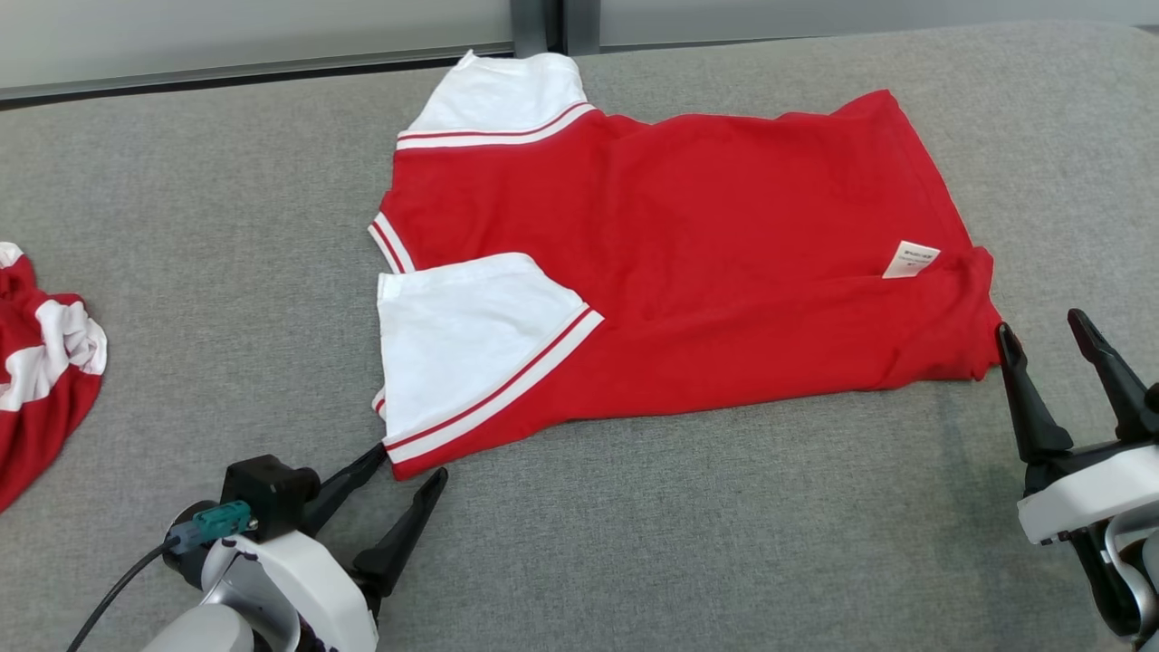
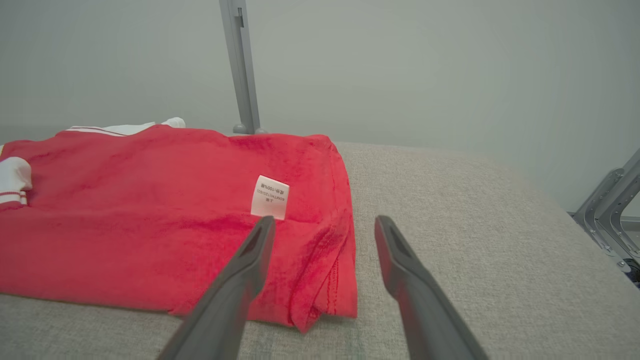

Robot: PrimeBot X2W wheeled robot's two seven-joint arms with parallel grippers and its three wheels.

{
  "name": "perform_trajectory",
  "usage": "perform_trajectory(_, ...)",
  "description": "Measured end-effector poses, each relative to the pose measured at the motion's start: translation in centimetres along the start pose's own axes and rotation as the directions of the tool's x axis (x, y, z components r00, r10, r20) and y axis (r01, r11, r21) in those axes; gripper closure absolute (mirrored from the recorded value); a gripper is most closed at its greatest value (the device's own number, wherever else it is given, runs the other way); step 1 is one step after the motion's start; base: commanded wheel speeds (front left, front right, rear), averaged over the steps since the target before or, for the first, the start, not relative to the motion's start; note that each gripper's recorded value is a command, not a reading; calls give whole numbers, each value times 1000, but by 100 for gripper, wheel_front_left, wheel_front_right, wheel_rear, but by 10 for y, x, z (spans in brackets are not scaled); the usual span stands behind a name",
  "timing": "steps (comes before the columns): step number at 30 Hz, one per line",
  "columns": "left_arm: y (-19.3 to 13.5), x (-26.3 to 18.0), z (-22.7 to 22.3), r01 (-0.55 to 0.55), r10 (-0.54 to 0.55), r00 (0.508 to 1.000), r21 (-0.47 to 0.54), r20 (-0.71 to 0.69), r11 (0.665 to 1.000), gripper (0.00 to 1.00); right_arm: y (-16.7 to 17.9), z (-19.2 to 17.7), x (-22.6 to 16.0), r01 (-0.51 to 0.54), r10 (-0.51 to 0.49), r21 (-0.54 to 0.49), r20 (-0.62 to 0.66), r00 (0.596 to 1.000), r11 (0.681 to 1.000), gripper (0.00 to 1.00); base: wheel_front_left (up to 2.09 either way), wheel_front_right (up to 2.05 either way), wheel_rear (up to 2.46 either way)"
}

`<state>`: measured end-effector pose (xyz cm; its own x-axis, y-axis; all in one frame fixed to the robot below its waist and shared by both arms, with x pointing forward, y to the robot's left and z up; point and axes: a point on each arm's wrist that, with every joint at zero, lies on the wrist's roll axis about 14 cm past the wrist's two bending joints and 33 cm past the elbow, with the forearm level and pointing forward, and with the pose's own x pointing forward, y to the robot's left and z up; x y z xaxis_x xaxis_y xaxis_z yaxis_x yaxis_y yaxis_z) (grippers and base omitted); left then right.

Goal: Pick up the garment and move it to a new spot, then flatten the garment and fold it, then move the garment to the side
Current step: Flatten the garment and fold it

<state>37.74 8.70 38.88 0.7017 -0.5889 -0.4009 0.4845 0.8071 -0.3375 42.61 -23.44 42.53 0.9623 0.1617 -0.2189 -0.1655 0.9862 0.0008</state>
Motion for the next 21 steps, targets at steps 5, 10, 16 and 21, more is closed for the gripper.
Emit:
perform_trajectory(5,3,7,-4,12,-11,1000,30,-25,999,100,-1,-15,-5,3,-3,0,-47,999,1000,0,0,0,0)
perform_trajectory(10,9,9,-2,14,-13,1000,43,-23,999,100,-1,-40,-7,16,-12,24,-135,991,1000,0,0,0,0)
perform_trajectory(16,16,9,6,2,-2,1000,54,2,999,100,2,-52,4,22,-9,70,-186,983,997,0,0,0,0)
perform_trajectory(21,20,7,7,-7,6,1000,52,10,999,100,10,-60,14,5,16,93,-226,974,996,10,0,0,0)
